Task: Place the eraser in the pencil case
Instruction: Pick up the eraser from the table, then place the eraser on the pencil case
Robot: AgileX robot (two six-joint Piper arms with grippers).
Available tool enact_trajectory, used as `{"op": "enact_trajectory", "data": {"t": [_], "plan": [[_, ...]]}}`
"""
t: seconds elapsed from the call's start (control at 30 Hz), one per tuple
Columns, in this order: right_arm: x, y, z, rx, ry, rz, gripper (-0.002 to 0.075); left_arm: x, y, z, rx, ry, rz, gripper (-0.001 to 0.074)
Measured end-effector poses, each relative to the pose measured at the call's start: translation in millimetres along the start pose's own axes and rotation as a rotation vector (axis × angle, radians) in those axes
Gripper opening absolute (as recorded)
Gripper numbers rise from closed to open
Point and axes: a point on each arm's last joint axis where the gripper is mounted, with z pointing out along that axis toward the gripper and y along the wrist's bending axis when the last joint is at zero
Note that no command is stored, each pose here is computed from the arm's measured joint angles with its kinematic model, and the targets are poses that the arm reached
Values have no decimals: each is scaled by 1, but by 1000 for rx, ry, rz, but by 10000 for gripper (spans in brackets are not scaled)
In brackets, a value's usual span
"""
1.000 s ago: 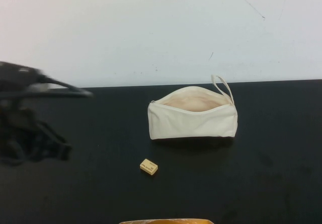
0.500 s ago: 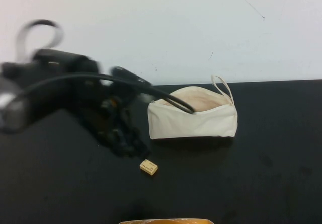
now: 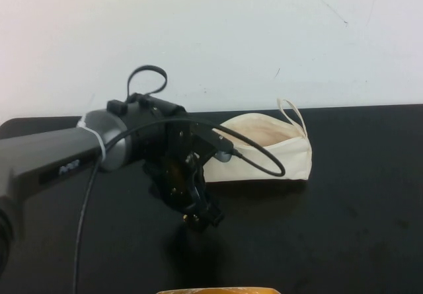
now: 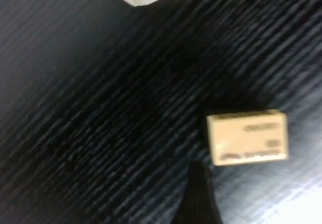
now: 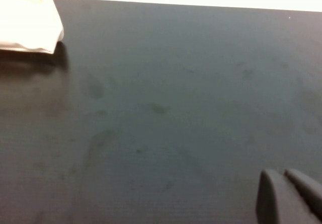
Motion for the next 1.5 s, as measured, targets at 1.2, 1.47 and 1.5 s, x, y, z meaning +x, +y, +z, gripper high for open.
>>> {"op": "enact_trajectory", "data": {"t": [1.2,1.47,1.5], "plan": [[0,0,0,0,0,0,-1,-15,-6,-72,39,-307,-149,283],[0,0,0,0,0,0,-1,-47,-5,-123,100,-836,-332,283],[0,0,0,0,0,0,-1,-50,-5,-121,105,-860,-351,283]]}}
